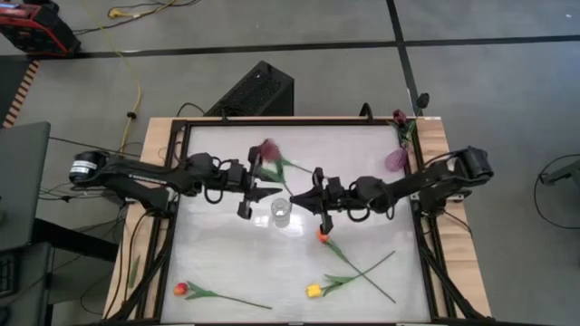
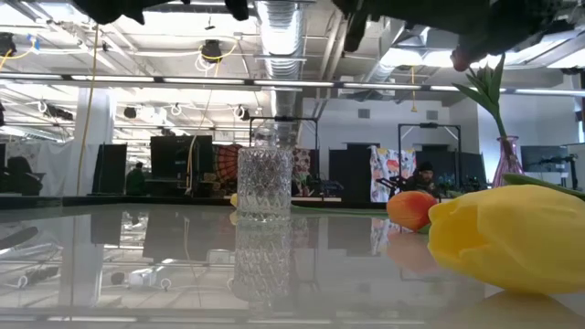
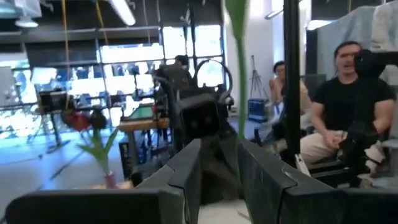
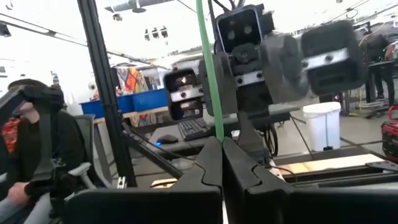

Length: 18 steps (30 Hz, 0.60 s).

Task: Sort flowers into vase by color
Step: Put the red flower into the violet vase

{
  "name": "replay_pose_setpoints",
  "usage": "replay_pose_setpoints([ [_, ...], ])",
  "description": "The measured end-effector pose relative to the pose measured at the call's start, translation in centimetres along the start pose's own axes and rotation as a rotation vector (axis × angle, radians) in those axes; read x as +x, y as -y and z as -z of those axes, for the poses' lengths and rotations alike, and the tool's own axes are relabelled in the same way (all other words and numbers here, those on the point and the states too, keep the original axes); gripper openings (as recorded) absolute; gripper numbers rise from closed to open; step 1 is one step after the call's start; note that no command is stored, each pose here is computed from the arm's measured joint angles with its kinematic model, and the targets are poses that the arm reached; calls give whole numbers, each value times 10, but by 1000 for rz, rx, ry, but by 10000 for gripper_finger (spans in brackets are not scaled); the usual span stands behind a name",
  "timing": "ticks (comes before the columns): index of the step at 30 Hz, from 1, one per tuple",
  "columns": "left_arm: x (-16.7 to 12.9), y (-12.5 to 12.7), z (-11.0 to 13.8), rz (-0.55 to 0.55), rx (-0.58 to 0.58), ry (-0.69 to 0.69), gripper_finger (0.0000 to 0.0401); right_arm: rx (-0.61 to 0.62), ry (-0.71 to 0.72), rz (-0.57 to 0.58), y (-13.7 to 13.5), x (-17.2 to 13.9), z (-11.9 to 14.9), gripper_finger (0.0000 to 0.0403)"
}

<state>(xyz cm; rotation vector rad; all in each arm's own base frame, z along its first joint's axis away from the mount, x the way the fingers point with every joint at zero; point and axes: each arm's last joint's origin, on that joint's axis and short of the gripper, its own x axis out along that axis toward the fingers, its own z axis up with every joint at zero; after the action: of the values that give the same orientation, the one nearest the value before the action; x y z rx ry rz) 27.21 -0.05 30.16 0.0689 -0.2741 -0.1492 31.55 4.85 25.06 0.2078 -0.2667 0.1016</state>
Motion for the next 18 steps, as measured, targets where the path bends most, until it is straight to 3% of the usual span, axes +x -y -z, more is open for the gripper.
replay_pose_setpoints([
  [7,3,2,-2,91,-4,7,90,-23,0,-1,0,6,6,19],
  [18,2,2,-11,74,-12,71,90,-34,-29,52,8,7,10,19],
])
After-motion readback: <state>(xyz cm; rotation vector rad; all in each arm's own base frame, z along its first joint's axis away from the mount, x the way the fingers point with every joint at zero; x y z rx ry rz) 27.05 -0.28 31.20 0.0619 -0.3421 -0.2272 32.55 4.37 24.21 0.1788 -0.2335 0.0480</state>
